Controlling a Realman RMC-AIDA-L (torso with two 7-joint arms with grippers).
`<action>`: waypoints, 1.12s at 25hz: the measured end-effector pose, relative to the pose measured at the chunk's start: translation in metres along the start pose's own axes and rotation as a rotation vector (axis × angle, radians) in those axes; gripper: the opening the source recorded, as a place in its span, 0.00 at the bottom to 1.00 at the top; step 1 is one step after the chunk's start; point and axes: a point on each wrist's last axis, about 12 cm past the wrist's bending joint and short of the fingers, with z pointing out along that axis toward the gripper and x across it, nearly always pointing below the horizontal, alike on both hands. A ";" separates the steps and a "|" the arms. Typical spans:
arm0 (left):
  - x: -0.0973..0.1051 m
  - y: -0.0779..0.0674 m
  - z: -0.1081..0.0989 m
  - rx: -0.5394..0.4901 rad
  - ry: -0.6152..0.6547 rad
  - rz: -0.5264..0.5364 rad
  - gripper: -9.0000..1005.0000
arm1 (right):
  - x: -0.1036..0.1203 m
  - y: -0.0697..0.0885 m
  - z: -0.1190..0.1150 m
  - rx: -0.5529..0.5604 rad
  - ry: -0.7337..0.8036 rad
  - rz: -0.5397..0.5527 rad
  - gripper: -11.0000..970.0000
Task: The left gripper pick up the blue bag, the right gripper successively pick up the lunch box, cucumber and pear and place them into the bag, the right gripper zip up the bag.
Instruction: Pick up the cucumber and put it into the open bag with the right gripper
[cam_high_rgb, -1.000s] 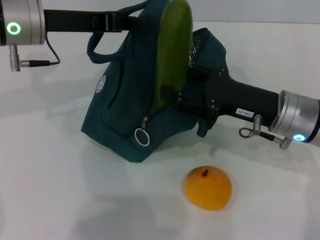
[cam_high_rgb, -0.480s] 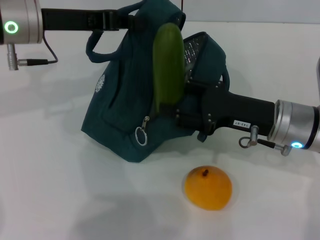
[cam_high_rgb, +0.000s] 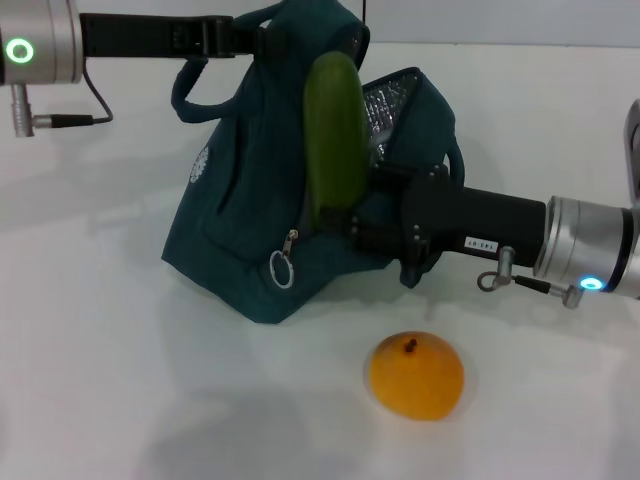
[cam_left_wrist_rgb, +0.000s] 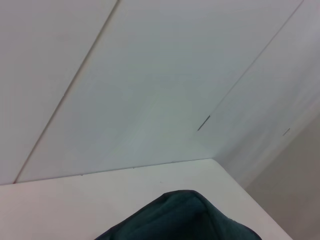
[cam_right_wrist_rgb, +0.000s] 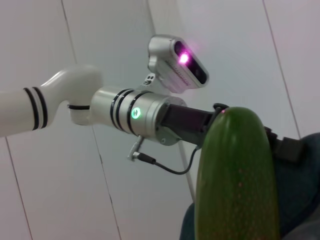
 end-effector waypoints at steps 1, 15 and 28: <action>0.000 0.000 0.000 0.000 0.000 0.000 0.06 | -0.001 -0.001 0.000 -0.001 0.004 0.014 0.67; 0.002 0.001 -0.001 -0.003 0.000 -0.005 0.06 | -0.009 -0.006 0.005 -0.067 0.082 0.076 0.69; 0.001 0.001 -0.001 -0.004 0.000 -0.004 0.06 | -0.022 -0.014 -0.003 -0.053 0.029 0.040 0.75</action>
